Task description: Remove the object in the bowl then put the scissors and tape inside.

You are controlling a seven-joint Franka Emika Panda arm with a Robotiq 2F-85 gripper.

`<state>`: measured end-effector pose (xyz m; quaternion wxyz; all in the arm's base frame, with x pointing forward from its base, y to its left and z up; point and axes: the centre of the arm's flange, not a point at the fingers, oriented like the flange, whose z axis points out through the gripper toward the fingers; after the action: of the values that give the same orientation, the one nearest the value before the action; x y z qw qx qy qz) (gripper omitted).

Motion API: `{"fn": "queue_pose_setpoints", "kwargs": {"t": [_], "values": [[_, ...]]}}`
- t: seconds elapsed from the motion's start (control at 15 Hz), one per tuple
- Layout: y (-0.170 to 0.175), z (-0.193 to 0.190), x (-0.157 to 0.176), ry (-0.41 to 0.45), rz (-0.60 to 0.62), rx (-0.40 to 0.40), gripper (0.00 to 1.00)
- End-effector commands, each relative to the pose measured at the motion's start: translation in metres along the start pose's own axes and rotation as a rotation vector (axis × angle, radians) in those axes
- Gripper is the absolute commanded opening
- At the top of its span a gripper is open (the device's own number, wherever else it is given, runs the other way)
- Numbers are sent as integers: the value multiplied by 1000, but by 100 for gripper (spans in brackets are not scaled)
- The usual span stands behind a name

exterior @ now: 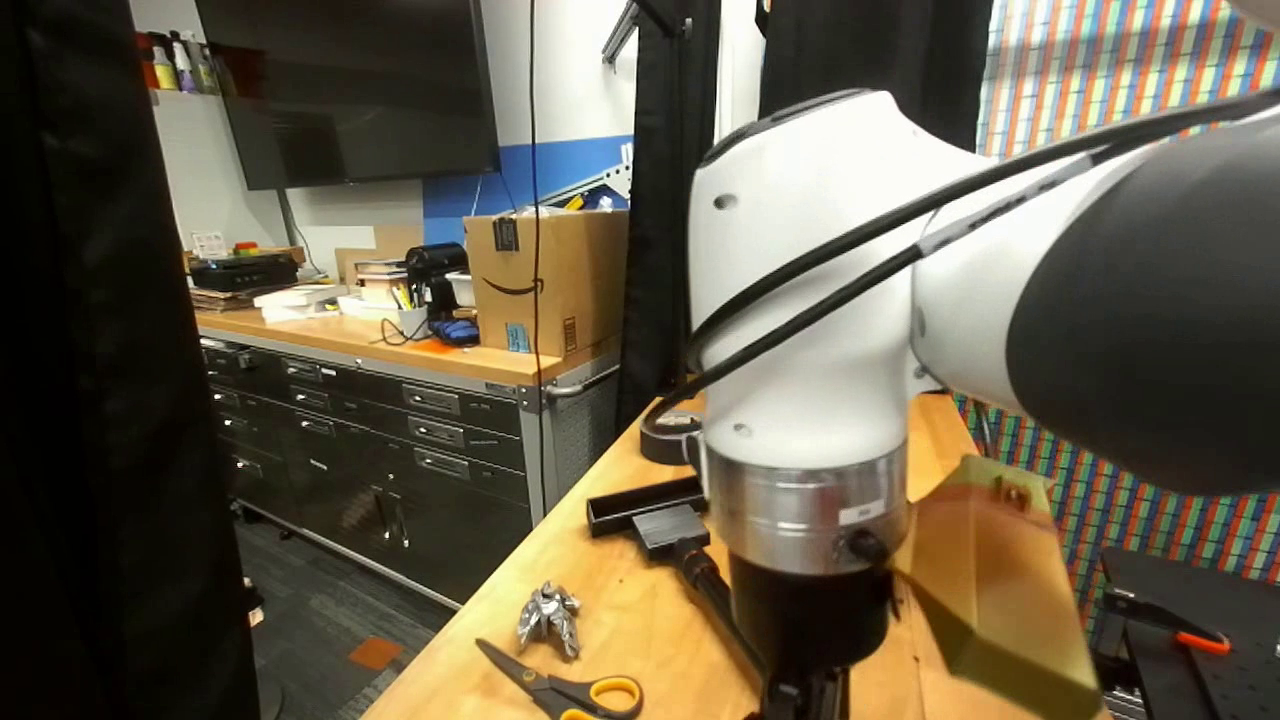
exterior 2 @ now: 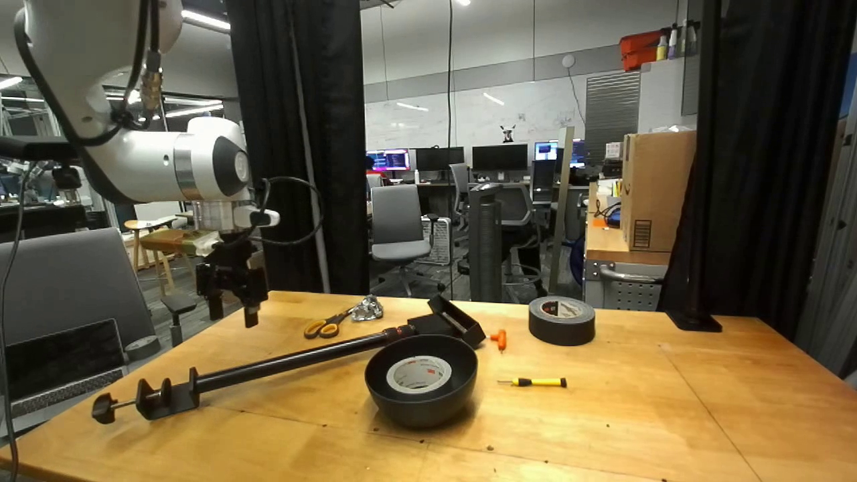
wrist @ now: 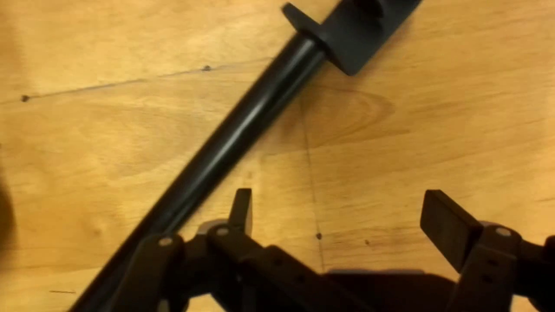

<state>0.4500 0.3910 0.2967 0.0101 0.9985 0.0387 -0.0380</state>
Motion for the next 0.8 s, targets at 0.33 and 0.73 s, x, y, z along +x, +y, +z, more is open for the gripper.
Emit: {"fn": "queue_pose_setpoints", "kwargs": {"t": [0.33,0.73], "values": [[-26,-23,95,124,52,-3,100],[-14,-5,113,123,36,-23,100]]}}
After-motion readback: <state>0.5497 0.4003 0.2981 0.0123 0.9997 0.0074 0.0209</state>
